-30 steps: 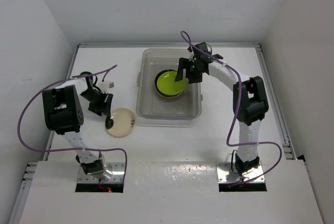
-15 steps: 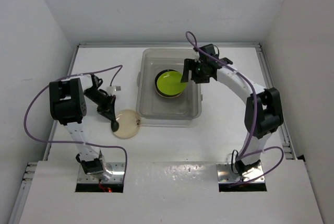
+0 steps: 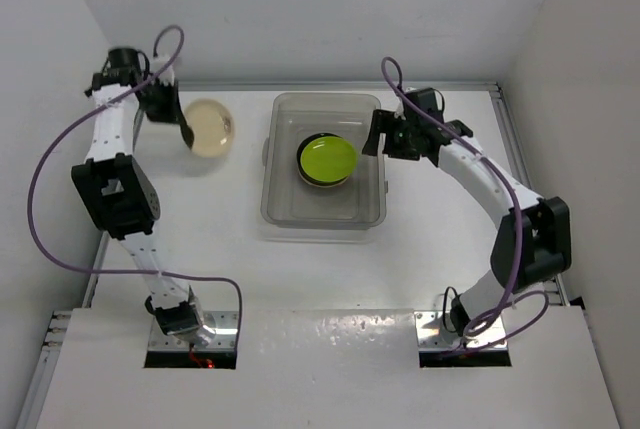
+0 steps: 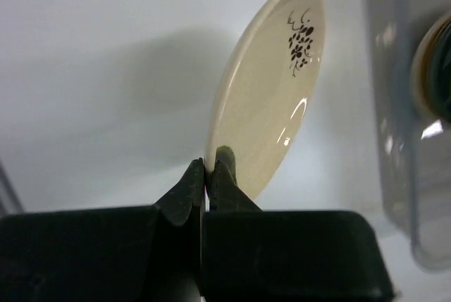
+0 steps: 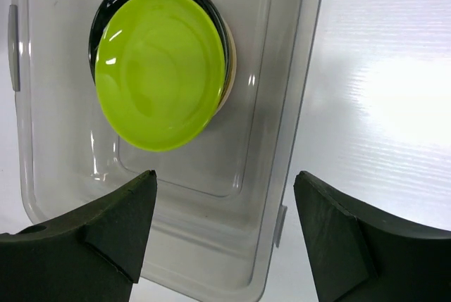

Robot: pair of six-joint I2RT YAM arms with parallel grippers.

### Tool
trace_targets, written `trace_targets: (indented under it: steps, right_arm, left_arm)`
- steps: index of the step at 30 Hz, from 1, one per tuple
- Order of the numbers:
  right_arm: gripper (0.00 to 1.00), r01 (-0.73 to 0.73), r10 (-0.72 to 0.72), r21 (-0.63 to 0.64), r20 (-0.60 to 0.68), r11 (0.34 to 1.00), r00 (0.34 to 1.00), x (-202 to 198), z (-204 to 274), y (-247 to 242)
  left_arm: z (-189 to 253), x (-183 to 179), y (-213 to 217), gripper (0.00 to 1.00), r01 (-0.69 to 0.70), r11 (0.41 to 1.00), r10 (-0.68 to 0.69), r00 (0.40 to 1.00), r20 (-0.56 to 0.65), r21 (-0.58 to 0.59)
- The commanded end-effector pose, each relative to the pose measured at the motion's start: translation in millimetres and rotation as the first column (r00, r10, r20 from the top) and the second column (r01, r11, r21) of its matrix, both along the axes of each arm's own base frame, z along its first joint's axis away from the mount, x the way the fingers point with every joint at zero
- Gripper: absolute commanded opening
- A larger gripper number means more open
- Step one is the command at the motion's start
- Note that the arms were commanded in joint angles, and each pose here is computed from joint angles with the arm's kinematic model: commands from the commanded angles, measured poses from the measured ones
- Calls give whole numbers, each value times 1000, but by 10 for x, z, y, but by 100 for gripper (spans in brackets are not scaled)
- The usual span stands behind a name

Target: Place the plates into the plastic bin on the countertop

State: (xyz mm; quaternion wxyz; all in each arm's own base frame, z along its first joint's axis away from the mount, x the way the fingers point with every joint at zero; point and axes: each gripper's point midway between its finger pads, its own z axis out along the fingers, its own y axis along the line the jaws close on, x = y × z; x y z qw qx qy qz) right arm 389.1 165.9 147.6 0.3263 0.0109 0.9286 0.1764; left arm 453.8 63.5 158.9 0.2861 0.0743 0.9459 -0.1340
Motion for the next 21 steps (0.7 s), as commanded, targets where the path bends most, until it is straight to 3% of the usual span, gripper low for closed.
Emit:
trace_targets:
  steps: [1, 2, 6, 13, 21]
  right_arm:
    - [78, 68, -68, 5, 76, 998, 995, 15, 200, -143]
    - [78, 82, -83, 8, 79, 997, 993, 10, 210, -169]
    - [78, 141, -141, 9, 100, 990, 985, -87, 283, -389]
    - [78, 259, -255, -12, 136, 966, 957, -386, 309, -871]
    - [78, 275, -271, -29, 110, 961, 956, -588, 202, -1002]
  left_arm:
    - [1267, 258, -539, 0, 38, 999, -26, 955, 297, -34]
    - [1566, 350, -689, 0, 51, 997, -26, 927, 374, -59]
    - [1967, 432, -1605, 0, 216, 972, -145, 855, 498, -87]
    - [1500, 488, -2692, 0, 391, 902, -285, 857, 429, -183]
    - [855, 626, -2991, 0, 406, 873, -316, 893, 320, -271]
